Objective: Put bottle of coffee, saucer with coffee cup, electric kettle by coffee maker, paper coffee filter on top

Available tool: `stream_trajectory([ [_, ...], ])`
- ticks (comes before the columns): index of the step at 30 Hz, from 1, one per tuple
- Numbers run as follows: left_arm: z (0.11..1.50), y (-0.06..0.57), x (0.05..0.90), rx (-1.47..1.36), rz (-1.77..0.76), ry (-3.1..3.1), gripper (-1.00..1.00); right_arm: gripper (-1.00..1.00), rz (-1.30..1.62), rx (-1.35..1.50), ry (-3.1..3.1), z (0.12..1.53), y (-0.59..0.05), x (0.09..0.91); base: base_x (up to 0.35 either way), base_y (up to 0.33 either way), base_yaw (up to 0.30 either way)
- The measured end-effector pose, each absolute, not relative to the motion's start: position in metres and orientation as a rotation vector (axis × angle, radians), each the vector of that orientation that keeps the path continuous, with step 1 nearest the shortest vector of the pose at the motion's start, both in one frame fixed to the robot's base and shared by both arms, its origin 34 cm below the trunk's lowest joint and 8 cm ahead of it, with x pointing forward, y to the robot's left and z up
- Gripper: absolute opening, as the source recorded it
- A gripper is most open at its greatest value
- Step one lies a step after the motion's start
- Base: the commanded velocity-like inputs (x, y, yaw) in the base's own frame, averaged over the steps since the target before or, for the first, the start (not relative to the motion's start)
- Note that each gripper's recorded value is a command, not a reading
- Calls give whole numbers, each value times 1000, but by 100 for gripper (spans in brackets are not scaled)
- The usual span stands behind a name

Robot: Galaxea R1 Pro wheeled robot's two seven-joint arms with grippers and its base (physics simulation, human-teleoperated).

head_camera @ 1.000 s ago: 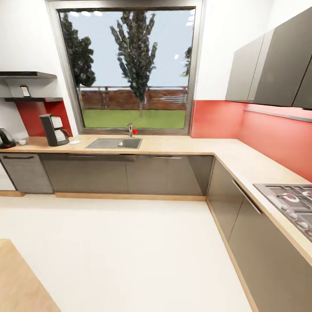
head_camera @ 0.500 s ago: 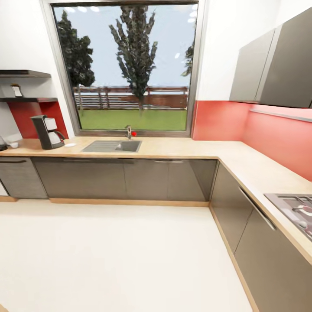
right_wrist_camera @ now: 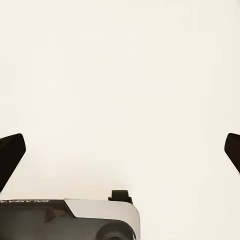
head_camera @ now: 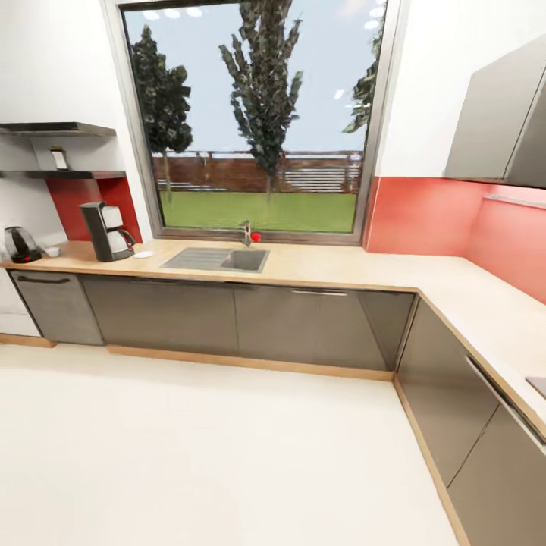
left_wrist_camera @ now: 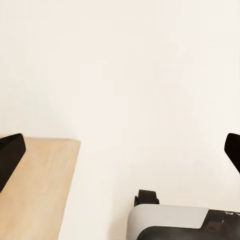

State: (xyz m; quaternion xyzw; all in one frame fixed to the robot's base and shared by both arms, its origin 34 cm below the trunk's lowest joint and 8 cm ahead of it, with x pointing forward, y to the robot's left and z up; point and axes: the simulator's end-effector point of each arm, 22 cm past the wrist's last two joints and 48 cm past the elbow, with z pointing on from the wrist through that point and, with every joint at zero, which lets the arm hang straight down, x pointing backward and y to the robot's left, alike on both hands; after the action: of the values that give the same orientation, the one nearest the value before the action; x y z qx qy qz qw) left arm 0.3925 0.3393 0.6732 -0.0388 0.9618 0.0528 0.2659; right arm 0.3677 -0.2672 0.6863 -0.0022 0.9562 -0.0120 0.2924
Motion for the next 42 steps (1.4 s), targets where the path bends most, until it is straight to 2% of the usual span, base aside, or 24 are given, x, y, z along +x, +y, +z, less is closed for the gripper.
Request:
stream_trajectory([
  [6, 673, 339, 393, -104, 143, 2597, 100, 100, -32, -6, 2549, 686, -267, 367, 333, 0, 170],
  [33, 673, 339, 393, -104, 142, 2597, 100, 100, -32, -6, 2549, 686, -267, 367, 333, 0, 7],
  [42, 673, 339, 393, -104, 143, 2597, 100, 100, -32, -6, 2549, 686, -267, 367, 333, 0, 170],
])
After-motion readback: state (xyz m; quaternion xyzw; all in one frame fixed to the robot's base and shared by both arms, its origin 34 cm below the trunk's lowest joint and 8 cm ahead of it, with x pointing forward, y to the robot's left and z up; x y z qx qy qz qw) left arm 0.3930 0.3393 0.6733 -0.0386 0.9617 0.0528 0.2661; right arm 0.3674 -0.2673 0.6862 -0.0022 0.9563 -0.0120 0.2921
